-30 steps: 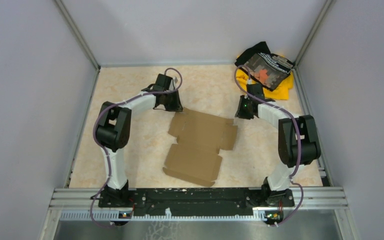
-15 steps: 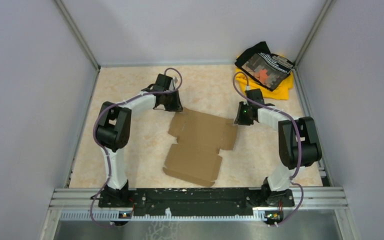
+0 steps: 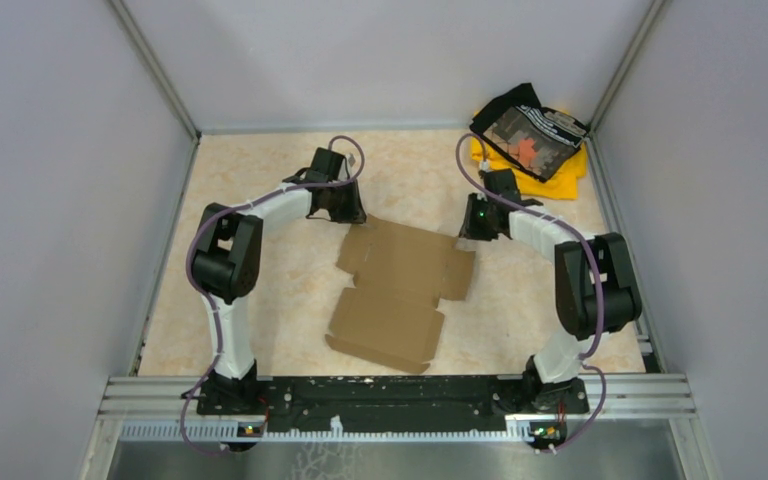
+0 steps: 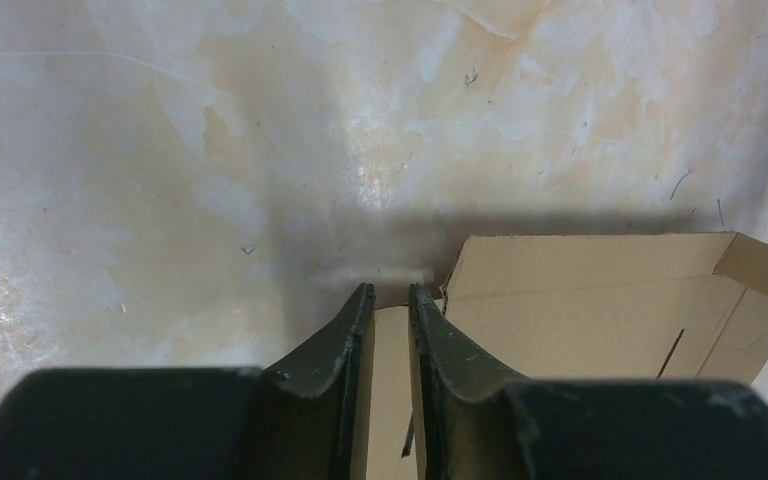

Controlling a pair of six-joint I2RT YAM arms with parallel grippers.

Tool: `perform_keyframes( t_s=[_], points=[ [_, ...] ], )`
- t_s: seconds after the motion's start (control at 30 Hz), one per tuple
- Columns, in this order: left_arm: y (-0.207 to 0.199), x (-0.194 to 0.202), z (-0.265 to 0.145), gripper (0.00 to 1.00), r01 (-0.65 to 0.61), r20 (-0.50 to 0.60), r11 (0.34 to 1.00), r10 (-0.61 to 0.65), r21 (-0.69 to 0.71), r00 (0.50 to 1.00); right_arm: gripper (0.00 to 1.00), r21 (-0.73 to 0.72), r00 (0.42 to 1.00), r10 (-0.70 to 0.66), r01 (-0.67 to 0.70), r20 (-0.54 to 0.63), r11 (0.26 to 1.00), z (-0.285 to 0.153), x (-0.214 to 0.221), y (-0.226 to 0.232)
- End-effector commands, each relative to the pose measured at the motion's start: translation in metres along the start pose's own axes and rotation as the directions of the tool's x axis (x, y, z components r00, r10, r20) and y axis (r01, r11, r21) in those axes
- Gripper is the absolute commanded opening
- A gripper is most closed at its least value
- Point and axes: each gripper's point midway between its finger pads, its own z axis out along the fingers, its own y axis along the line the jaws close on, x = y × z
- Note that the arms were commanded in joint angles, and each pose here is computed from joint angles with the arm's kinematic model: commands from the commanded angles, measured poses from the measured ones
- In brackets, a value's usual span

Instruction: Fold the paper box

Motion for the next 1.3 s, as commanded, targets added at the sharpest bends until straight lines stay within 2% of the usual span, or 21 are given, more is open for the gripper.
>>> perform_keyframes(
  t_s=[0.0, 0.43, 0.77, 0.9, 1.27],
  points=[
    [-0.012, -0.012, -0.007, 0.24, -0.008, 0.027, 1.0, 0.007, 0.027, 1.0, 0.24, -0.035, 0.996, -0.036, 0.039, 0.084, 0.999, -0.01, -0.035, 0.024],
    [-0.014, -0.011, -0.006, 0.24, -0.005, 0.025, 0.999, 0.004, 0.035, 1.0, 0.24, -0.036, 0.996, -0.051, 0.053, 0.07, 0.998, -0.004, -0.033, 0.033],
    [-0.01, -0.007, -0.006, 0.24, -0.01, 0.021, 1.0, 0.01, 0.02, 1.0, 0.24, 0.043, 0.993, 0.003, -0.009, 0.121, 0.999, -0.019, -0.039, -0.006],
    [-0.011, -0.009, -0.005, 0.24, -0.009, 0.024, 1.0, 0.008, 0.023, 1.0, 0.24, 0.059, 0.995, 0.006, -0.012, 0.099, 0.998, -0.019, -0.032, -0.017],
    [-0.011, -0.011, -0.006, 0.25, -0.013, 0.029, 1.0, 0.012, 0.021, 1.0, 0.24, -0.002, 0.998, 0.02, -0.02, 0.062, 1.0, -0.008, -0.012, -0.013]
  ],
)
